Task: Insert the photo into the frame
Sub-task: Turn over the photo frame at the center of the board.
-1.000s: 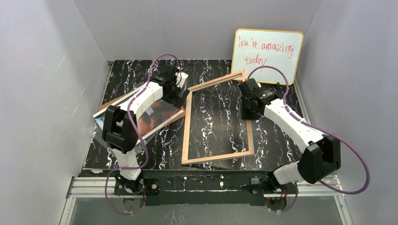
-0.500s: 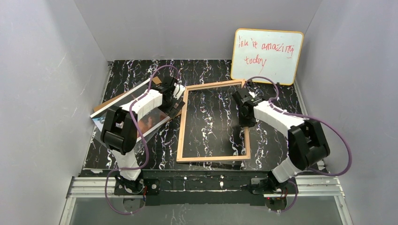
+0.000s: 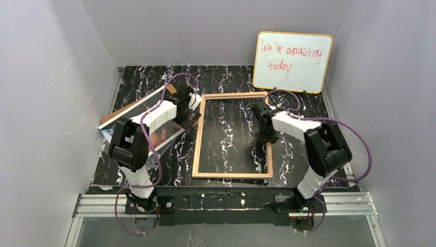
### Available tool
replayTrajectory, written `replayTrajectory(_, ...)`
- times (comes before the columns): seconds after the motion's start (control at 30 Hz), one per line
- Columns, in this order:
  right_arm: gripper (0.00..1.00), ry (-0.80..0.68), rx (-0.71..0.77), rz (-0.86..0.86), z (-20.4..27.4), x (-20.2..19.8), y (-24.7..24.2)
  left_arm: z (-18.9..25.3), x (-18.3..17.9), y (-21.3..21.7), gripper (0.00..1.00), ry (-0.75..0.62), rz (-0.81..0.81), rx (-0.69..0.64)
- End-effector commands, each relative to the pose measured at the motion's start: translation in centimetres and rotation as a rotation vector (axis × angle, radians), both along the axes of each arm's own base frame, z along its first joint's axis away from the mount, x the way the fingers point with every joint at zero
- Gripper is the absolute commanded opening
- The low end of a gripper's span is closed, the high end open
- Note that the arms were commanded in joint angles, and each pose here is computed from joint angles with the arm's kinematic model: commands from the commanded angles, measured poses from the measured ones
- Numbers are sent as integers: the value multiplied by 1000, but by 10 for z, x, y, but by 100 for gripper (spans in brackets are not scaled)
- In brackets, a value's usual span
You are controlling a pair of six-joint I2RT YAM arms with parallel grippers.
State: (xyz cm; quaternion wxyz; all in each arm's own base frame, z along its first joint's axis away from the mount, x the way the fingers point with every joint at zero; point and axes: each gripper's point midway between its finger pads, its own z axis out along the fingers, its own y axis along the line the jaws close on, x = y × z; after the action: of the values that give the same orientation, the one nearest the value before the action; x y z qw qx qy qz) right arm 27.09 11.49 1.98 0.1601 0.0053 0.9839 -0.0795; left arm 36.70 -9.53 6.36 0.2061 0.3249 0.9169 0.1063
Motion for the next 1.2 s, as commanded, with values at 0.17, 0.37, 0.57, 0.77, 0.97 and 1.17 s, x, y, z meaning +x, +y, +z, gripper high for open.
replayTrajectory(0.17,61,1,10,-41,-14,18,-1,23,4,3,98,-42,-2,-18)
replayTrajectory(0.37,72,-42,58,-56,3,29,3,28,8,1,98,-36,12,-52)
replayTrajectory(0.57,76,-129,140,-64,47,53,20,49,27,12,98,-41,72,-123)
replayTrajectory(0.77,85,-216,416,10,112,82,90,71,64,81,98,-84,186,-85)
replayTrajectory(0.97,87,-169,653,165,138,77,206,69,83,183,98,-117,370,64)
replayTrajectory(1.17,85,-2,859,303,131,11,345,30,69,242,96,-56,472,180)
